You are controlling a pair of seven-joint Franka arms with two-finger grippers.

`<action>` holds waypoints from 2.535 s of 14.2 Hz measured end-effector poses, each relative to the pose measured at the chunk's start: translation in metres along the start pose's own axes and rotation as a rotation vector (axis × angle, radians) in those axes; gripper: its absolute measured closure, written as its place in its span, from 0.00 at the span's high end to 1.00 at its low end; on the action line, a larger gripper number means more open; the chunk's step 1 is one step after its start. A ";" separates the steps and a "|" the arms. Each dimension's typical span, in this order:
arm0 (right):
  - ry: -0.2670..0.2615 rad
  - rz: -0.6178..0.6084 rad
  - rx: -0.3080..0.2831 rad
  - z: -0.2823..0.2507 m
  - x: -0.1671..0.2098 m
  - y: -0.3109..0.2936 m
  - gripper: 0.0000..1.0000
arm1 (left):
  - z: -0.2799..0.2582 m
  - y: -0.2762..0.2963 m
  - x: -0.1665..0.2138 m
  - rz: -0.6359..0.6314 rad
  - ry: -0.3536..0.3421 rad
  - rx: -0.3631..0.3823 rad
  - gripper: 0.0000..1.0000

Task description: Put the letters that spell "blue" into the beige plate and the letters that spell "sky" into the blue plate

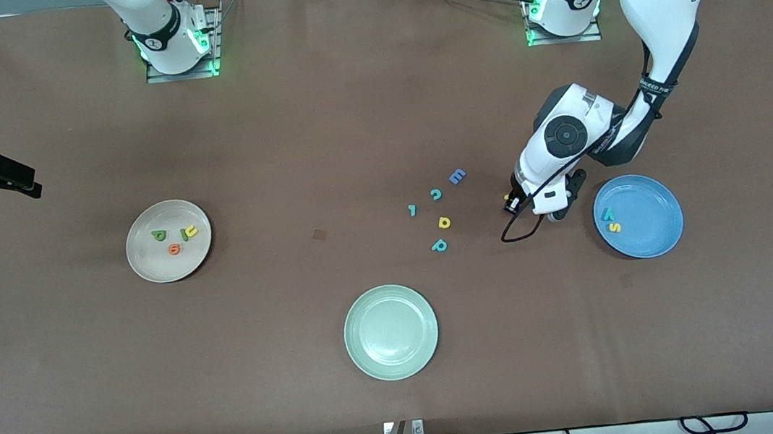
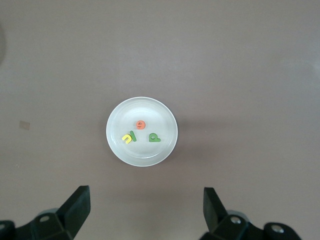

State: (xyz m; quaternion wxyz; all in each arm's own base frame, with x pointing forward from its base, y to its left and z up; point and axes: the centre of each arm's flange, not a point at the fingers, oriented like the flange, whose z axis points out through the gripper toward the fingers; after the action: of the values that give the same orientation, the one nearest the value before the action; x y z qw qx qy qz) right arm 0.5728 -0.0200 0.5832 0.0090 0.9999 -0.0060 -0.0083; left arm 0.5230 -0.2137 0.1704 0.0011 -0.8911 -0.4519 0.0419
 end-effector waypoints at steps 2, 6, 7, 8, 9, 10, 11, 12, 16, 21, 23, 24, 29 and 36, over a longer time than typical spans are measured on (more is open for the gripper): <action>-0.006 0.000 0.000 0.003 0.000 0.000 1.00 | -0.002 0.001 -0.001 0.004 0.001 -0.010 0.38; -0.014 -0.002 0.001 0.012 -0.006 -0.001 1.00 | -0.002 0.002 -0.004 0.009 0.000 -0.011 0.15; -0.008 -0.002 0.002 0.013 -0.010 -0.001 1.00 | -0.002 0.002 -0.004 0.009 0.000 -0.011 0.15; -0.003 -0.002 0.002 0.013 -0.016 -0.001 1.00 | -0.002 0.002 -0.004 0.009 0.000 -0.011 0.15; -0.002 -0.002 0.003 0.012 -0.022 -0.001 1.00 | -0.002 0.002 -0.004 0.010 0.000 -0.011 0.15; 0.002 -0.002 0.004 0.009 -0.028 -0.001 1.00 | -0.002 0.002 -0.004 0.011 0.000 -0.011 0.15; 0.006 -0.002 0.004 0.006 -0.031 0.000 1.00 | -0.002 0.002 -0.006 0.013 -0.001 -0.008 0.15; 0.010 -0.002 0.004 0.004 -0.032 0.000 1.00 | -0.002 0.003 -0.011 0.023 -0.004 0.002 0.16; 0.009 -0.003 0.004 0.005 -0.032 0.000 1.00 | -0.020 0.005 -0.097 0.190 -0.026 0.162 0.26; 0.009 -0.003 0.004 0.005 -0.031 0.000 1.00 | -0.042 0.003 -0.124 0.601 -0.035 0.217 0.51; 0.009 -0.003 0.004 0.005 -0.031 0.000 1.00 | -0.041 0.004 -0.124 0.679 -0.047 0.201 0.54; 0.007 -0.003 0.004 0.006 -0.032 0.000 1.00 | -0.040 0.006 -0.126 0.721 -0.052 0.184 0.54; -0.015 -0.003 0.004 0.010 -0.034 -0.001 1.00 | -0.023 0.005 -0.134 0.861 -0.092 0.115 0.54; -0.015 -0.003 0.004 0.010 -0.034 -0.001 1.00 | 0.005 0.001 -0.134 0.934 -0.105 0.089 0.52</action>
State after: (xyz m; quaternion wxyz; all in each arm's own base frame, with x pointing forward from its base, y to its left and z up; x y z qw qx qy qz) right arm 0.5390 -0.0193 0.5735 0.0067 0.9998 -0.0046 -0.0157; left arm 0.4444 -0.3227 0.1751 -0.0028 -0.9947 0.0000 0.1023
